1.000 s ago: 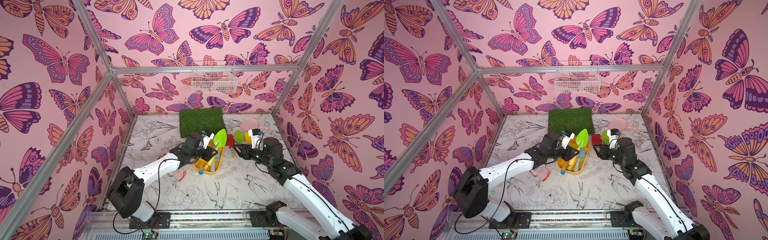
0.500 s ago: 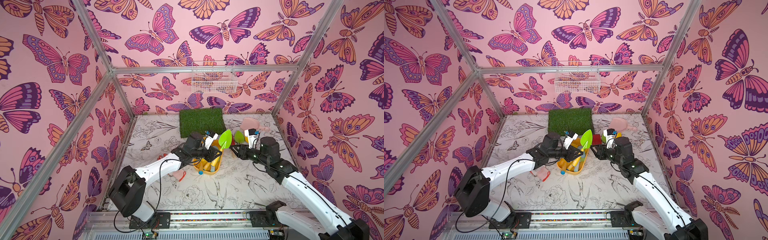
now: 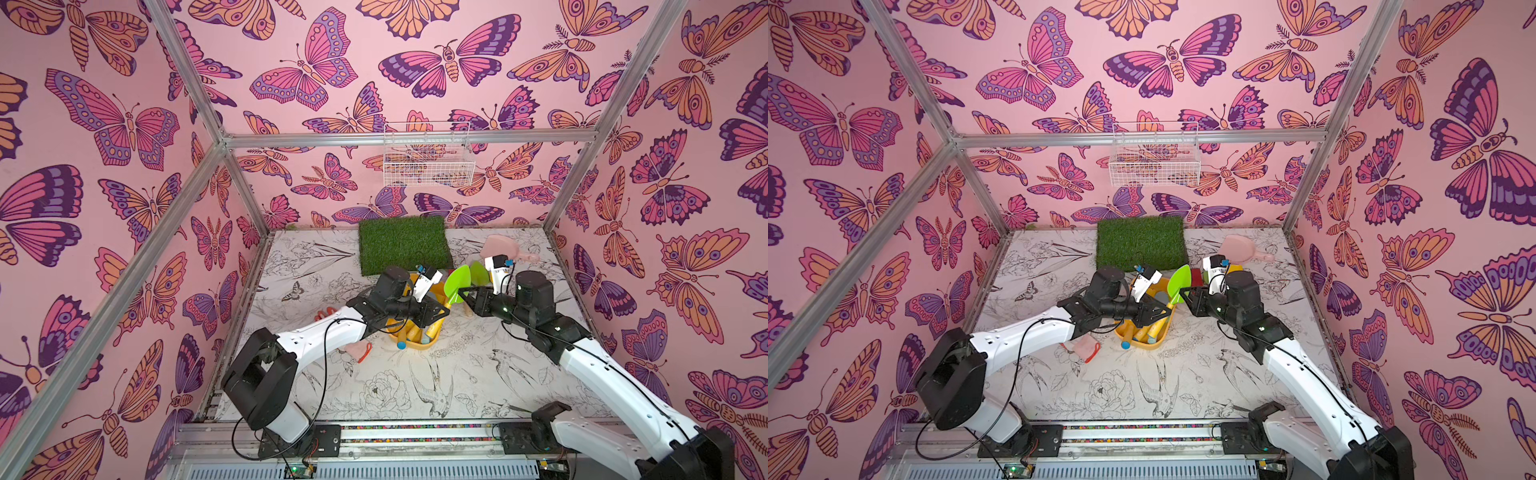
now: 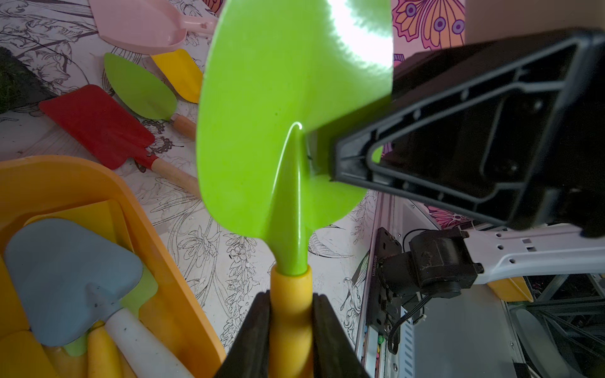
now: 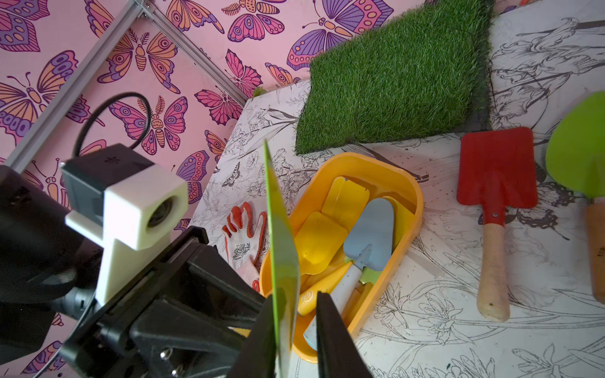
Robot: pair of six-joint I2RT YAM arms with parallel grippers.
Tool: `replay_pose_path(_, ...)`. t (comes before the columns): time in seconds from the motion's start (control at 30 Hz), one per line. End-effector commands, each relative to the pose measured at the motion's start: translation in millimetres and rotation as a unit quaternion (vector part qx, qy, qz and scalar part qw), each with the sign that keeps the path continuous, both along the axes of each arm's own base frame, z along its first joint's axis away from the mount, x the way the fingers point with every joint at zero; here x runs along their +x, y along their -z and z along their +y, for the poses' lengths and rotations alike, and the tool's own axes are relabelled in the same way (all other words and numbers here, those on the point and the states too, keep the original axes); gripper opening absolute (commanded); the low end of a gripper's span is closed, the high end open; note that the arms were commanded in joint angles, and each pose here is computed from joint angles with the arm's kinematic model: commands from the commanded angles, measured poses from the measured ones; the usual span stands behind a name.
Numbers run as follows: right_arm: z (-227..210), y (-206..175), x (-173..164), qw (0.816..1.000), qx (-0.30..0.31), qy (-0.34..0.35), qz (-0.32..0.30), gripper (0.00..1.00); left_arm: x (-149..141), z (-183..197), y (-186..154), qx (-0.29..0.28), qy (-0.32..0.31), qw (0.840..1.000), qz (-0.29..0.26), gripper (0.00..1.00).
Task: Take the shovel out of the storage box
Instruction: Place the shovel at the center of the board.
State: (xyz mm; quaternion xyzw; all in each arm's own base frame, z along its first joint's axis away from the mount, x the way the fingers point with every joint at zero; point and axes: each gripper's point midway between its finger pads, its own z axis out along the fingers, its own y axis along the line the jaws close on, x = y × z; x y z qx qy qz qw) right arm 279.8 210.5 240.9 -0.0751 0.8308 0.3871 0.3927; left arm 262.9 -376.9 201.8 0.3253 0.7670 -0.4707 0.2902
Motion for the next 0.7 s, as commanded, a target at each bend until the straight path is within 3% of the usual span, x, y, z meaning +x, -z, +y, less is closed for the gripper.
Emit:
replay_pose_path(0.0,3,-24,6,0.999,0.011,0.003,-0.034,0.16,-5,-6,-1,-0.012,0.024,1.000,-0.011,0.00)
replay_pose_path(0.1,-1,-23,8,0.999,0.001,0.015,-0.037,0.00,-2,-5,2,-0.008,0.017,1.000,-0.011,0.08)
replay_pose_path(0.17,-7,-20,10,0.999,-0.010,0.030,-0.037,0.00,1,-3,5,-0.002,0.004,1.000,-0.013,0.33)
replay_pose_path(0.27,-20,-11,13,0.997,-0.044,0.062,-0.024,0.00,5,2,9,0.008,-0.017,1.000,-0.018,0.46)
replay_pose_path(0.5,-66,9,21,0.977,-0.163,0.136,-0.010,0.00,20,21,24,0.032,-0.079,0.996,-0.008,0.54)
replay_pose_path(0.67,-105,22,25,0.966,-0.191,0.172,0.024,0.00,28,39,32,0.050,-0.116,0.992,-0.015,0.57)
